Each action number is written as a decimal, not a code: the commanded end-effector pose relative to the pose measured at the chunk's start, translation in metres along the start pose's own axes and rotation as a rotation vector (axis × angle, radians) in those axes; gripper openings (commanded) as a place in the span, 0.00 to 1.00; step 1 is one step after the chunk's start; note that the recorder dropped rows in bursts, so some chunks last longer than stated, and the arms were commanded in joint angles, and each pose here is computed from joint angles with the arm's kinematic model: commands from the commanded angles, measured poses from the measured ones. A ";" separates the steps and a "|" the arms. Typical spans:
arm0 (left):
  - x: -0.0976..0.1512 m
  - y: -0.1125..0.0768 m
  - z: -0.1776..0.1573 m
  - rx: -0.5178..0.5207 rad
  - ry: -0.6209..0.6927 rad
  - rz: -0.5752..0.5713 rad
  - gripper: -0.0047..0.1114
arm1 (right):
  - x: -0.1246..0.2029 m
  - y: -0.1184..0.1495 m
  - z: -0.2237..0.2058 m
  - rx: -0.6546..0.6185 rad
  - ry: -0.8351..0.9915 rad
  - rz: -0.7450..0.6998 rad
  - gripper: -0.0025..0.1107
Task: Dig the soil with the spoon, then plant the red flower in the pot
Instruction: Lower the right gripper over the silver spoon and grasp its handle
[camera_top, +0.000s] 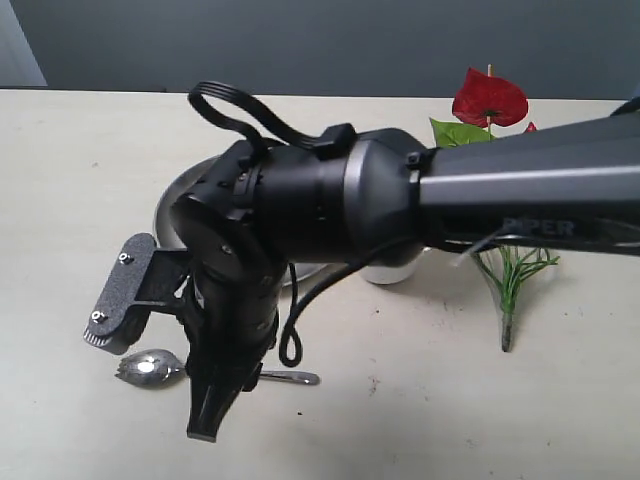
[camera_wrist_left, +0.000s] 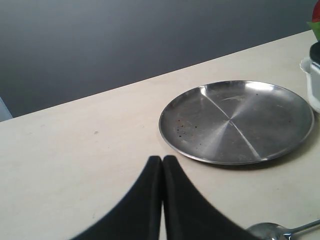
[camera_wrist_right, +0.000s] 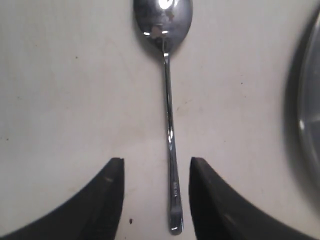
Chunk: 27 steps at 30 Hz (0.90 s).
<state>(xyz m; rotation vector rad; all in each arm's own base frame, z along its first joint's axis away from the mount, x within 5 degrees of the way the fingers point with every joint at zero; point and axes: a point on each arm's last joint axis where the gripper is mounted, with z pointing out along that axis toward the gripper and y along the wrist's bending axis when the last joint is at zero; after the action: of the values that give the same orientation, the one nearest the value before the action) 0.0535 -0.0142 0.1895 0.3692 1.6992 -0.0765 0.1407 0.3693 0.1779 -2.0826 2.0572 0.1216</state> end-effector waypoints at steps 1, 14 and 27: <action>-0.002 0.000 0.000 0.005 -0.017 -0.009 0.04 | -0.002 -0.002 0.010 0.013 0.021 -0.028 0.38; -0.002 0.000 0.000 0.005 -0.017 -0.009 0.04 | 0.003 -0.002 0.048 0.002 0.111 -0.055 0.38; -0.002 0.000 0.000 0.005 -0.017 -0.009 0.04 | 0.001 -0.005 0.051 0.032 0.089 -0.078 0.38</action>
<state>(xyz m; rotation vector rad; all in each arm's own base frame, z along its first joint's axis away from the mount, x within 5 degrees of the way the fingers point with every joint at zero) 0.0535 -0.0142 0.1895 0.3692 1.6992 -0.0765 0.1488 0.3765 0.1259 -2.1833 2.0438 -0.0122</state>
